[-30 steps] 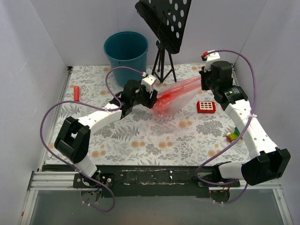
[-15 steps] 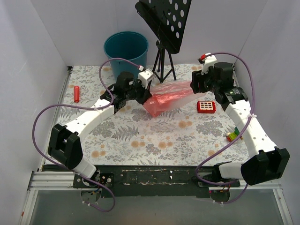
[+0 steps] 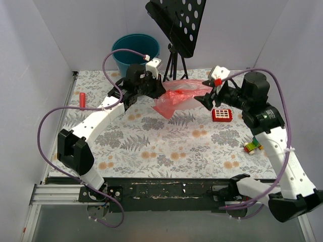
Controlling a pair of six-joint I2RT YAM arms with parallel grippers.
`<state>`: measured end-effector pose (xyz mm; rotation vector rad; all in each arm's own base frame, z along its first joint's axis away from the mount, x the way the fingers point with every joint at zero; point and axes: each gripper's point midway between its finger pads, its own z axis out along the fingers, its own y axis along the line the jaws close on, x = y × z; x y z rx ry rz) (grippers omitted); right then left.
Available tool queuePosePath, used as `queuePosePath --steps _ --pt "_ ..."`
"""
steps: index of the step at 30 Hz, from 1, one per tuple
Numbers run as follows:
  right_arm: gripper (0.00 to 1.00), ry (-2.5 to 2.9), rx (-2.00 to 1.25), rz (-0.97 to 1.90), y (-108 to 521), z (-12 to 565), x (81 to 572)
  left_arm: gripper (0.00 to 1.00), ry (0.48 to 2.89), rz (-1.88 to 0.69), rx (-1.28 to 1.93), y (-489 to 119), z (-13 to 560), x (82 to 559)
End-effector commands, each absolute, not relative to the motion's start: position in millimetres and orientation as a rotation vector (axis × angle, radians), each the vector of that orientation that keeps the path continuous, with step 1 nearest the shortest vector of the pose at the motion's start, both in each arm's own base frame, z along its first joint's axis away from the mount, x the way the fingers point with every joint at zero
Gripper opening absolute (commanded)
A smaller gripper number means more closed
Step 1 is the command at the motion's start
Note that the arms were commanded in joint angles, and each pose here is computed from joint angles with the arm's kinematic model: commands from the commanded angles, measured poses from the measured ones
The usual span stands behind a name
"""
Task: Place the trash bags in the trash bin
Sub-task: Unfold the trash bag at the center of the board.
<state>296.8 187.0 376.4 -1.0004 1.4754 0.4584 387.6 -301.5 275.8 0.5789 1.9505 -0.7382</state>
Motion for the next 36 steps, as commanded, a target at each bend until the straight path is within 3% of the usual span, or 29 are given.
queuePosePath --steps 1,5,11,21,28,32,36 --pt "0.71 1.18 -1.356 0.471 223.4 372.4 245.8 0.0 1.986 -0.759 0.52 -298.0 285.0 387.6" --pt "0.73 1.094 -1.443 0.417 239.8 357.4 232.6 0.0 1.98 -0.787 0.531 -300.6 291.8 384.8" --pt "0.8 1.102 -1.526 0.359 261.9 317.6 255.0 0.0 1.936 -0.831 0.566 -304.4 310.8 377.5" --pt "0.79 1.048 -1.527 0.317 297.3 294.5 271.9 0.0 1.903 -0.835 0.54 -297.9 333.7 375.9" --pt "0.78 1.043 -1.491 0.102 307.8 269.9 286.2 0.0 1.858 -0.88 0.468 -296.4 366.5 383.4" --pt "0.77 1.062 -1.336 -0.155 297.8 279.3 315.5 0.0 1.827 -0.903 0.463 -296.2 383.3 382.5" --pt "0.74 1.033 -1.282 -0.212 298.0 300.0 324.9 0.0 1.809 -0.893 0.456 -290.8 389.8 380.0"
